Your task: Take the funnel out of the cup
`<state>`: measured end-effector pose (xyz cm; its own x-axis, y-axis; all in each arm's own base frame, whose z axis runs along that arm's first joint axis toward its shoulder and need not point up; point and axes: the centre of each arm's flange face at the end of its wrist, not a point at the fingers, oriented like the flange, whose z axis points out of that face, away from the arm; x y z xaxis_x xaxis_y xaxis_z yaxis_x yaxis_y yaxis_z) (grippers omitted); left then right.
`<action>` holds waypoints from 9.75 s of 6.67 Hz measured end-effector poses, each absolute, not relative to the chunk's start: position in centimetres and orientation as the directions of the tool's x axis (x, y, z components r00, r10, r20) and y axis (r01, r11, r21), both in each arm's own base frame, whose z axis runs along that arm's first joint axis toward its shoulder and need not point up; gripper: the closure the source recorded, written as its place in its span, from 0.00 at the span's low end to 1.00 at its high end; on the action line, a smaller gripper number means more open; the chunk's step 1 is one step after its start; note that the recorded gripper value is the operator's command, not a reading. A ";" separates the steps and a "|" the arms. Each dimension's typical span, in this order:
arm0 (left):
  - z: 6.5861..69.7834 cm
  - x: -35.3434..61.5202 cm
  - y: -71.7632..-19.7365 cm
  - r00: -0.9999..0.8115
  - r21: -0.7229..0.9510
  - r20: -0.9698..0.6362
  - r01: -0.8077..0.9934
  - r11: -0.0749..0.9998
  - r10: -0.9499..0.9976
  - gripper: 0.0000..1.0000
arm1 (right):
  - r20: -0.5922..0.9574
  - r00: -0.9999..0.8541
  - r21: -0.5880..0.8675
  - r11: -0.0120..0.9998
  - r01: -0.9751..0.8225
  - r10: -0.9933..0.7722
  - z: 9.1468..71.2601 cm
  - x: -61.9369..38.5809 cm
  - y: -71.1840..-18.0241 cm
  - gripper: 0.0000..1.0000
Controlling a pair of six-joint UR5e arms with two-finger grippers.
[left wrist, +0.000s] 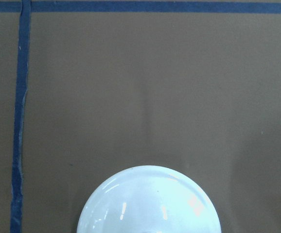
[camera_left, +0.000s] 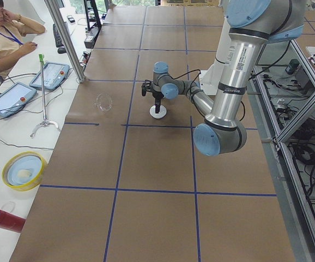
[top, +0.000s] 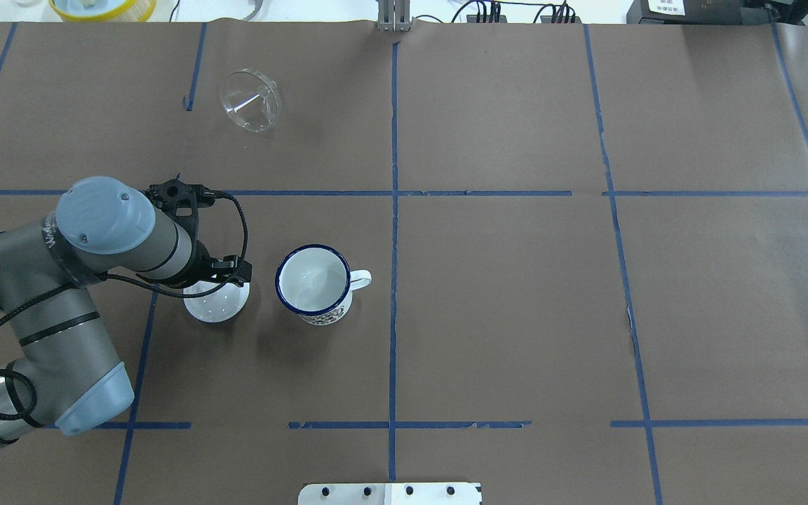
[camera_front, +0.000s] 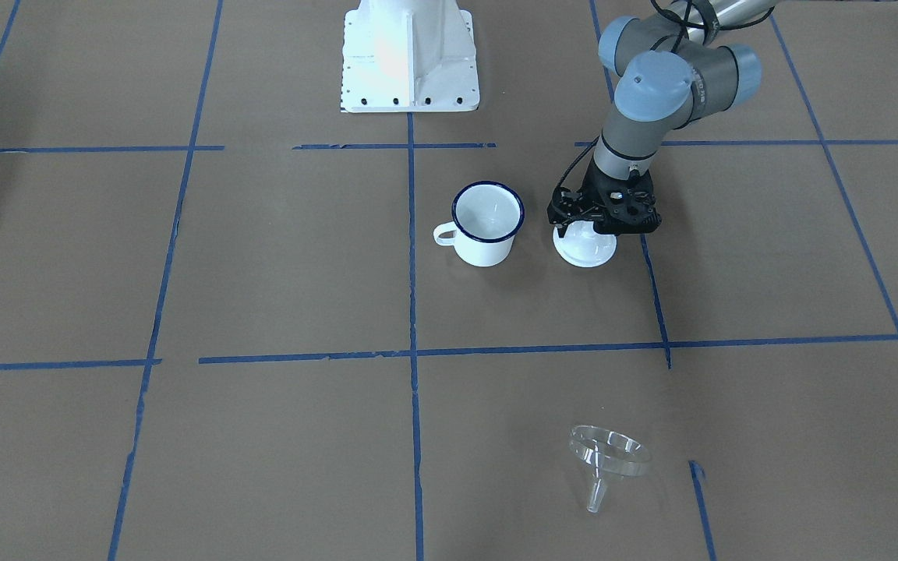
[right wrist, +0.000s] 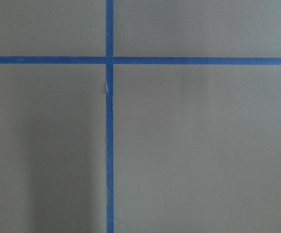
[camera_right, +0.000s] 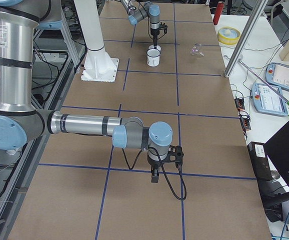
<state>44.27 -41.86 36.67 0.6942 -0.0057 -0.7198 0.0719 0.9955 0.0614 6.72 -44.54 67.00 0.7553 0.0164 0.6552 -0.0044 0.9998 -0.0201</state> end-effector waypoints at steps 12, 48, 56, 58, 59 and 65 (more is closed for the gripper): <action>33.9 42.5 -41.4 0.697 0.059 -0.717 0.084 0.995 -0.016 1.00 | 0.655 0.755 -0.020 1.000 -0.004 0.016 67.0 6.7 -44.5 0.00; 32.6 12.9 -52.0 0.712 0.213 -0.685 -0.006 0.977 0.153 0.00 | 0.655 0.755 -0.020 1.000 -0.004 0.016 67.0 6.7 -44.5 0.00; 64.7 -12.5 -43.8 0.731 0.218 -0.646 -0.100 0.971 0.220 0.00 | 0.655 0.755 -0.020 1.000 -0.004 0.017 67.0 6.7 -44.5 0.00; 64.5 -12.2 -44.1 0.686 0.236 -0.692 -0.078 0.969 0.223 0.00 | 0.655 0.755 -0.020 1.000 -0.004 0.016 67.0 6.7 -44.5 0.00; 64.1 -12.1 -44.4 0.680 0.219 -0.707 -0.051 0.974 0.195 0.00 | 0.655 0.755 -0.020 1.000 -0.004 0.017 67.0 6.7 -44.5 0.00; 63.6 -12.0 -45.0 0.680 0.166 -0.726 0.031 0.986 0.101 0.00 | 0.655 0.755 -0.020 1.000 -0.004 0.017 67.0 6.7 -44.5 0.00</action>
